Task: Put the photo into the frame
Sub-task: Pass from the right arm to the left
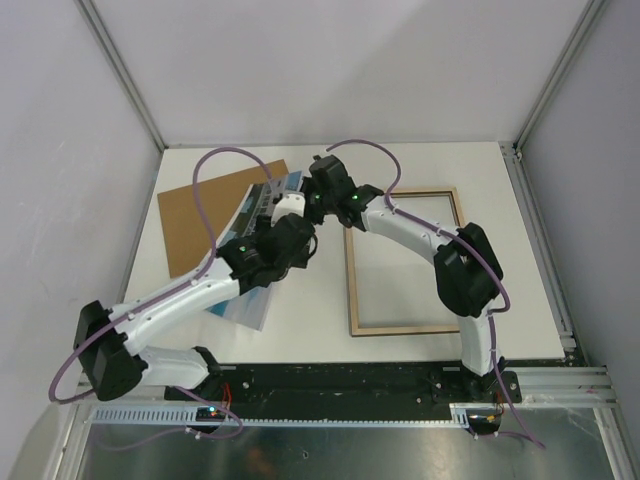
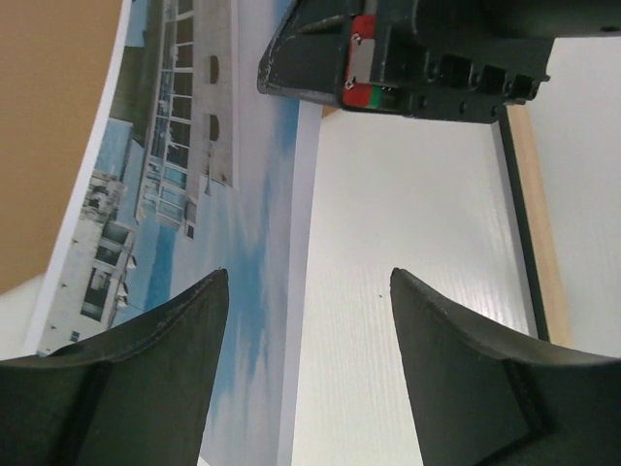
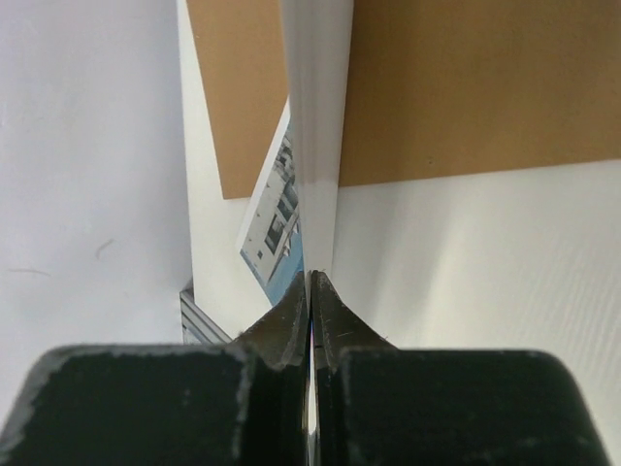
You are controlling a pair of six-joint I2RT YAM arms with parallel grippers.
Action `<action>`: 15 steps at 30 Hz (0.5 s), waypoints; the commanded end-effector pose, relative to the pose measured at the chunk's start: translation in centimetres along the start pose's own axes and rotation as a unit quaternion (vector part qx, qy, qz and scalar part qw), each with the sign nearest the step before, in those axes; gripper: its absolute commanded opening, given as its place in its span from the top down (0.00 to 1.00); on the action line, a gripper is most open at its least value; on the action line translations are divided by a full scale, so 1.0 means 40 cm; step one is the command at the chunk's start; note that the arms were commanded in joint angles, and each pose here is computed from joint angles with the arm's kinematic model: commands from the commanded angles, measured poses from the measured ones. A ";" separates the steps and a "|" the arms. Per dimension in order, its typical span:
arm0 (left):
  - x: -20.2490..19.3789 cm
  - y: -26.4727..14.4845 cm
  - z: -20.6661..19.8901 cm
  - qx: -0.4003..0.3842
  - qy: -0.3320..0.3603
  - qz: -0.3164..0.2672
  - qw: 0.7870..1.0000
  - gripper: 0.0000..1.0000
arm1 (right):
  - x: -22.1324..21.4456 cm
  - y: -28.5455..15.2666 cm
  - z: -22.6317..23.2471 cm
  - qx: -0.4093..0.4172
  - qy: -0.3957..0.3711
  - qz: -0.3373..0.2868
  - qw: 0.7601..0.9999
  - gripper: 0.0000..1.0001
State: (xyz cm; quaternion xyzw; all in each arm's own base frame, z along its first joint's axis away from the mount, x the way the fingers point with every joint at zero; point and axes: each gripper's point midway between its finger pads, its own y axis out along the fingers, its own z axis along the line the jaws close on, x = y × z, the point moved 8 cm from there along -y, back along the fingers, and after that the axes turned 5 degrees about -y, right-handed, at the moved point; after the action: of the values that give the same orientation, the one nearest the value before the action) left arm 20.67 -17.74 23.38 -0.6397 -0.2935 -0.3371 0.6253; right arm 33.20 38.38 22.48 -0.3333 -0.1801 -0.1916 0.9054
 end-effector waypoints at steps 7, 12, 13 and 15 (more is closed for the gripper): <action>-0.003 0.018 -0.018 0.077 0.027 -0.017 0.997 0.30 | 0.058 -0.096 0.079 0.009 -0.023 -0.024 0.999 1.00; -0.034 0.023 -0.028 0.080 0.038 -0.005 0.996 0.32 | 0.075 -0.105 0.090 0.008 -0.025 -0.026 0.999 1.00; -0.041 0.024 -0.030 0.081 0.041 -0.003 0.996 0.32 | 0.078 -0.107 0.093 0.008 -0.025 -0.027 0.999 1.00; -0.052 0.027 -0.033 0.087 0.047 -0.001 0.995 0.33 | 0.081 -0.110 0.097 0.009 -0.025 -0.027 0.999 1.00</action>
State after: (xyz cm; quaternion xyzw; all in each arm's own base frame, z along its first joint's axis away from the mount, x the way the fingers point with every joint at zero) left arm 20.35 -18.73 21.15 -0.5810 -0.2703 -0.3428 0.6869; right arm 33.23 37.69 24.36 -0.3578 -0.1821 -0.1853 0.8969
